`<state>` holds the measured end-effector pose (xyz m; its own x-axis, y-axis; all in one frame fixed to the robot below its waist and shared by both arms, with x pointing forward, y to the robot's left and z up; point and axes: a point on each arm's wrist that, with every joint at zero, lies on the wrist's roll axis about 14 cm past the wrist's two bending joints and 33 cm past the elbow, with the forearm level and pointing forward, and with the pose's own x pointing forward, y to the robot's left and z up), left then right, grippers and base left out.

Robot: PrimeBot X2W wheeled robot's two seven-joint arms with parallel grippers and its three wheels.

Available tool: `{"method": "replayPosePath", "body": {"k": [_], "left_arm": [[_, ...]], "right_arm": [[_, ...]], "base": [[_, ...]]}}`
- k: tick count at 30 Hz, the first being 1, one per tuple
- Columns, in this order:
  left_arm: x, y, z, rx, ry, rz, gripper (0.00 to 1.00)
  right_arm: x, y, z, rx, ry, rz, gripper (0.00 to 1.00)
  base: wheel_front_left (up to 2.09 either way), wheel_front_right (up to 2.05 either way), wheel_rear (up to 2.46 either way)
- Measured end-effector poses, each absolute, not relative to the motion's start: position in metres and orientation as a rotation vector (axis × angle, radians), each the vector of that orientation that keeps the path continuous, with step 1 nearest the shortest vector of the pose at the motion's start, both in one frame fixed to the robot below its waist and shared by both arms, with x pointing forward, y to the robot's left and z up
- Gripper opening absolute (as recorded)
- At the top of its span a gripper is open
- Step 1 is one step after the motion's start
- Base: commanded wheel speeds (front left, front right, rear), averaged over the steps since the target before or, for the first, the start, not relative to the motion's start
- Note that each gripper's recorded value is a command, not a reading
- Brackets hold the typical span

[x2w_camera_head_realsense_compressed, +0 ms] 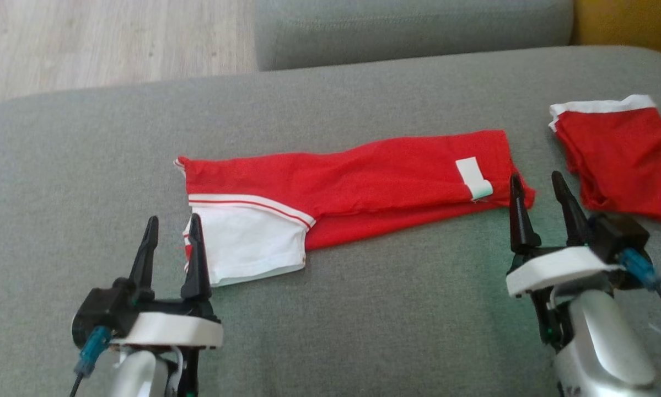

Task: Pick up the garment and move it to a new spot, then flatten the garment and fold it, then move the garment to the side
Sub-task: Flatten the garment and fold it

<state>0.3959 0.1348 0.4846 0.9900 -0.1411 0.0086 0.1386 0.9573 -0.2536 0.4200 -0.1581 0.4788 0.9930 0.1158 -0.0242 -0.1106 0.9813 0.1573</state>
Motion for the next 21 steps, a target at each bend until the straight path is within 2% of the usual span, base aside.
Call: {"method": "replayPosePath", "body": {"k": [10, 18, 21], "left_arm": [[0.421, 0.139, 0.484, -0.239, -0.001, -0.143, 1.0], [0.419, 0.153, 0.471, -0.234, 0.031, -0.108, 1.0], [0.421, 0.155, 0.472, -0.232, 0.028, -0.104, 1.0]], "right_arm": [[0.469, -0.185, 0.428, 0.085, 0.229, 0.018, 1.0], [0.466, -0.183, 0.371, 0.097, 0.457, -0.007, 1.0], [0.468, -0.179, 0.362, 0.103, 0.496, -0.005, 1.0]], "base": [[0.0, 0.0, 0.0], [0.0, 0.0, 0.0], [0.0, 0.0, 0.0]]}}
